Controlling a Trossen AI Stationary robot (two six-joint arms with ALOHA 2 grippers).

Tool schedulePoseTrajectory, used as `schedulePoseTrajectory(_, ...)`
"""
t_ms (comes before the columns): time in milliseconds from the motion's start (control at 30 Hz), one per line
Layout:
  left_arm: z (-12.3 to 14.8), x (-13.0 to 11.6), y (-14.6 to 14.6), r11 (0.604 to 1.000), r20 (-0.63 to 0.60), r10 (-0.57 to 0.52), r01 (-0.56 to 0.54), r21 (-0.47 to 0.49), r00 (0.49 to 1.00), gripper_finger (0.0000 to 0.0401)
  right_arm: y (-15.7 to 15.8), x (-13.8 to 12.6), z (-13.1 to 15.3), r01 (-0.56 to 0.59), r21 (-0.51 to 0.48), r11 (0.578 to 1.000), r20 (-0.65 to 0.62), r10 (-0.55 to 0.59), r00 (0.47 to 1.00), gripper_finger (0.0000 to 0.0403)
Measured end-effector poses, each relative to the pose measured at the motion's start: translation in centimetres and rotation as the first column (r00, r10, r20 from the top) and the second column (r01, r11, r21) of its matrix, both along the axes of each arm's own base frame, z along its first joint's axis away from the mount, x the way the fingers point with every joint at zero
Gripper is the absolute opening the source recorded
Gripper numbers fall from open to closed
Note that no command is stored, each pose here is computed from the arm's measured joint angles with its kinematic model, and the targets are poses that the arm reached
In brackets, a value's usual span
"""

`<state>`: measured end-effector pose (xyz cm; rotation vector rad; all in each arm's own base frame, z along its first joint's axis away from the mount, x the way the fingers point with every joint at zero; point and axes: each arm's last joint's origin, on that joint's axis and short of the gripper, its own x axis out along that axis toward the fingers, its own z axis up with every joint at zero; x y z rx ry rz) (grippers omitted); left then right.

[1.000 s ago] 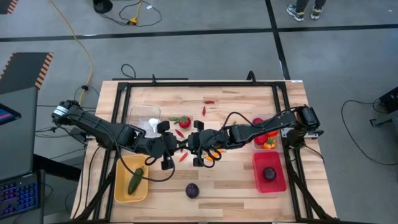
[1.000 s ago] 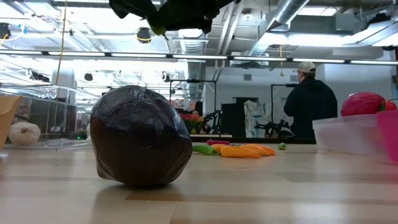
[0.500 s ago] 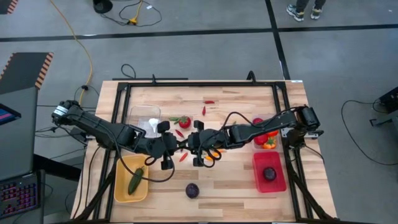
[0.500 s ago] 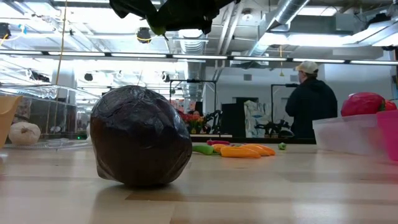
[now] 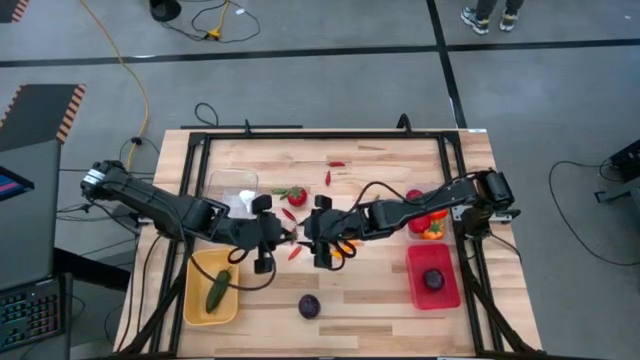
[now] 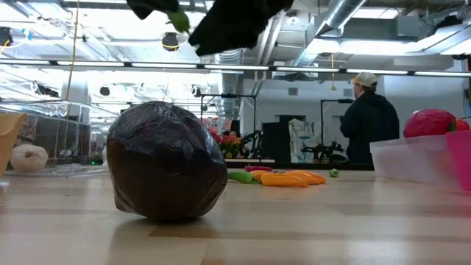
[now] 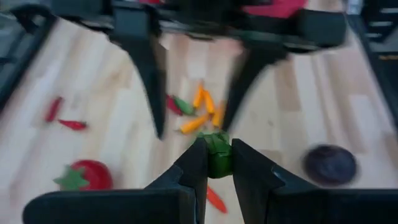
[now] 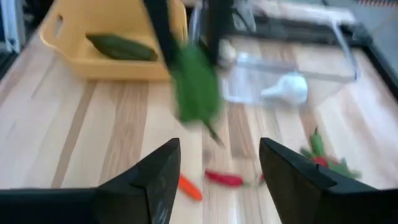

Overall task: Sort produce into baskets
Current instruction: Put the green chili pepper into the yellow bin

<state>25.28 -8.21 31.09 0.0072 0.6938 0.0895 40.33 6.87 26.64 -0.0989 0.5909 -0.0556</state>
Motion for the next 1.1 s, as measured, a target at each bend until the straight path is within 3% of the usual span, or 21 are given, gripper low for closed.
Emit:
schedulePoseTrajectory(233,0.1,-2.9,0.3,0.968,-0.190,-0.064,0.015,-0.251,0.980,0.0051,-0.9,-1.0,-1.4,0.070,0.022,0.997,-0.180,-0.065,0.982,0.0249)
schedulePoseTrajectory(367,-0.4,-4.7,0.0,0.878,-0.401,-0.164,-0.052,-0.476,0.901,0.0051,-1.5,-1.9,-2.2,0.114,0.019,0.993,-0.294,-0.103,0.950,0.0249)
schedulePoseTrajectory(433,-0.7,-5.6,-0.2,0.834,-0.505,-0.195,-0.129,-0.536,0.841,0.0051,-1.9,-2.2,-2.5,0.138,0.017,0.990,-0.342,-0.124,0.932,0.0249)
schedulePoseTrajectory(633,-1.2,-7.3,-0.9,0.813,-0.667,-0.112,-0.318,-0.488,0.737,0.0051,-2.6,-3.1,-3.0,0.170,-0.007,0.985,-0.443,-0.155,0.883,0.0249)
schedulePoseTrajectory(800,-1.4,-8.0,-1.3,0.818,-0.721,-0.086,-0.365,-0.445,0.688,0.0060,-3.4,-3.7,-3.6,0.185,-0.027,0.982,-0.505,-0.173,0.846,0.0249)
schedulePoseTrajectory(933,-1.4,-8.3,-1.4,0.821,-0.737,-0.074,-0.378,-0.428,0.672,0.0082,-4.2,-4.2,-4.8,0.186,-0.019,0.982,-0.549,-0.166,0.819,0.0249)
schedulePoseTrajectory(1100,-1.5,-8.2,-1.2,0.841,-0.715,-0.014,-0.379,-0.387,0.699,0.0116,-5.2,-4.7,-5.9,0.182,-0.023,0.983,-0.585,-0.161,0.795,0.0249)
